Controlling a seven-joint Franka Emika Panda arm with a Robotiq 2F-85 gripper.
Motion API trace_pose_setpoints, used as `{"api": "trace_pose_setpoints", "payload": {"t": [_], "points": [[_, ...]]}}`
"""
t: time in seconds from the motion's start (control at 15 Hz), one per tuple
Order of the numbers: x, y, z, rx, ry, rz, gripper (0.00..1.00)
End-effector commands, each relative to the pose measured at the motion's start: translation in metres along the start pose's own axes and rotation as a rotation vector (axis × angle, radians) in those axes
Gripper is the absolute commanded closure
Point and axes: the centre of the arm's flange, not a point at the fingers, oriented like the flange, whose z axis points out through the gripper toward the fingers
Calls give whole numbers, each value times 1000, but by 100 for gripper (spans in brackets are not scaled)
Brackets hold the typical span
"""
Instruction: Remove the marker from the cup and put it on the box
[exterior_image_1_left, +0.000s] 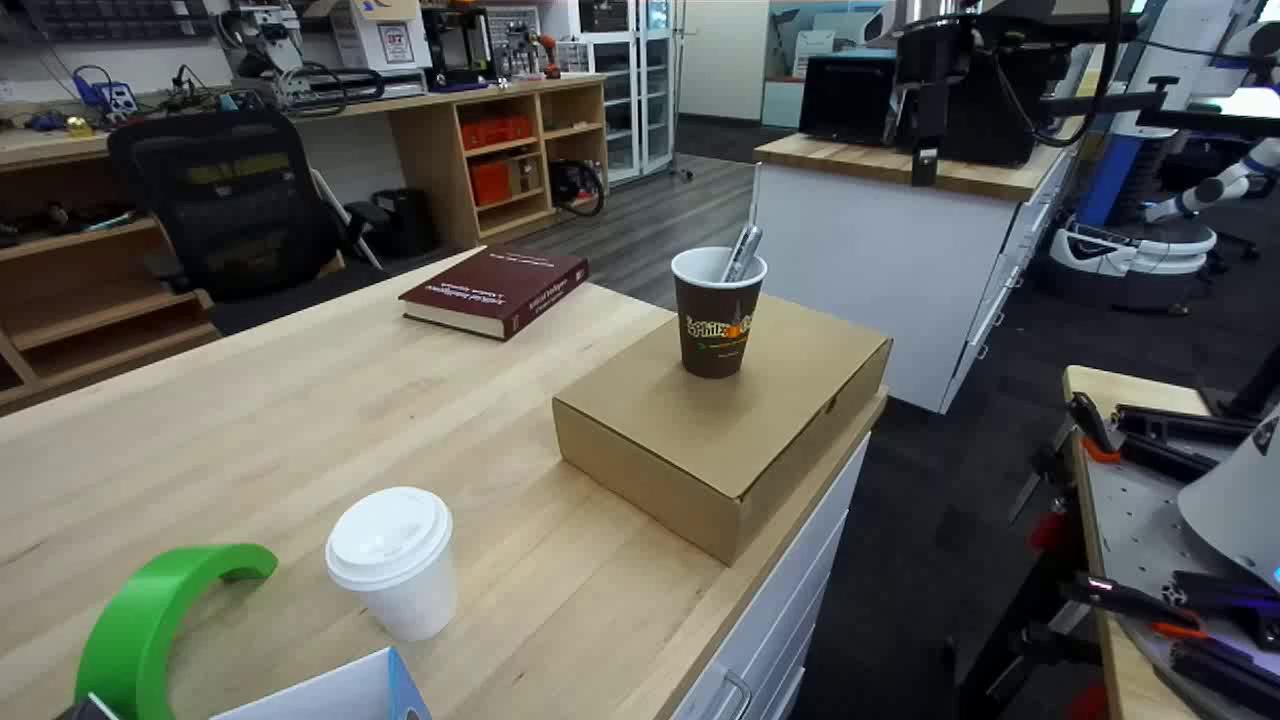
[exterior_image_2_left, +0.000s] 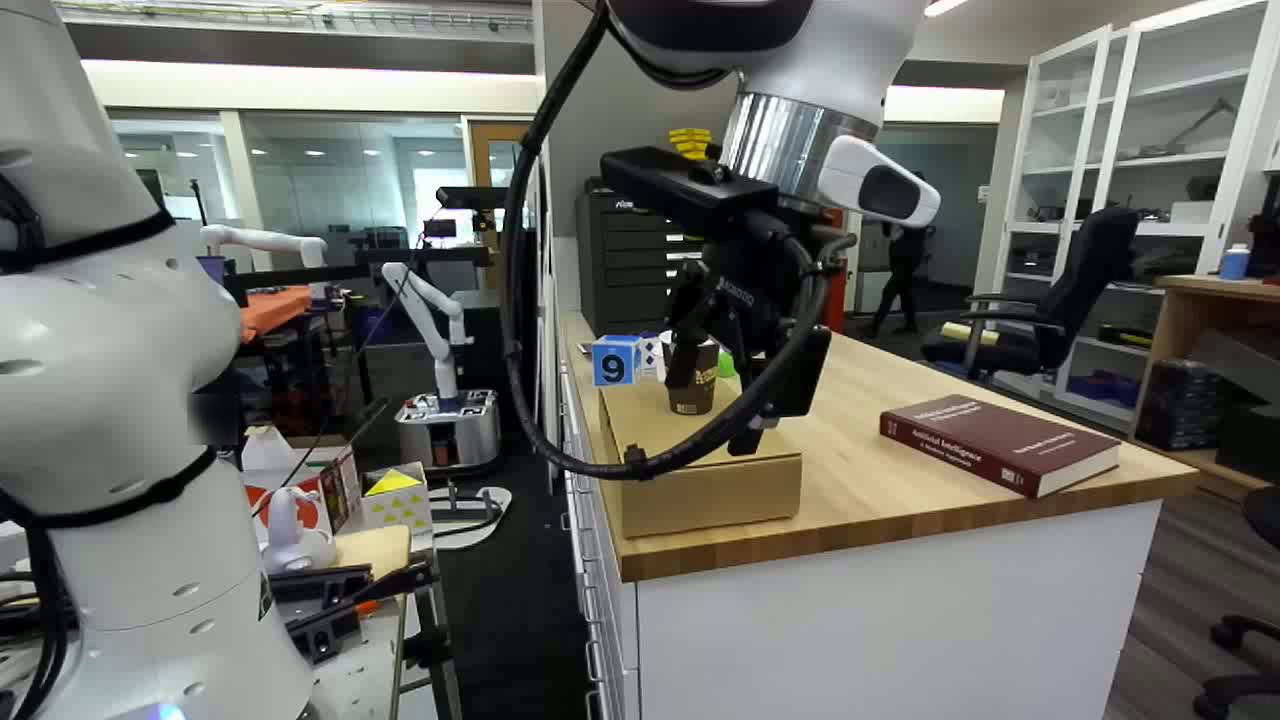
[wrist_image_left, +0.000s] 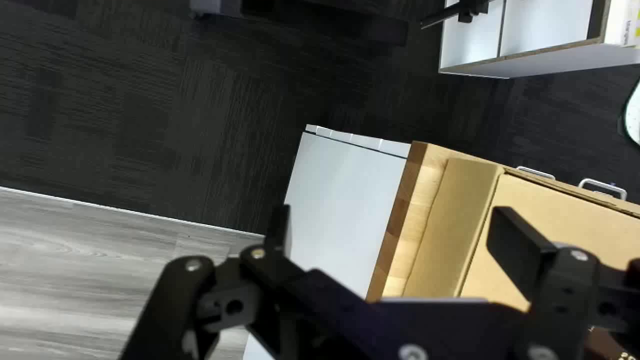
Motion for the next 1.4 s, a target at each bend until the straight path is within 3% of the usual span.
{"api": "trace_pose_setpoints", "payload": {"t": [0.0, 0.6, 1.33], "points": [[0, 0, 0, 0, 0, 0, 0], [1, -2, -1, -11, 3, -5, 0], [38, -77, -15, -212, -4, -165, 0]]}}
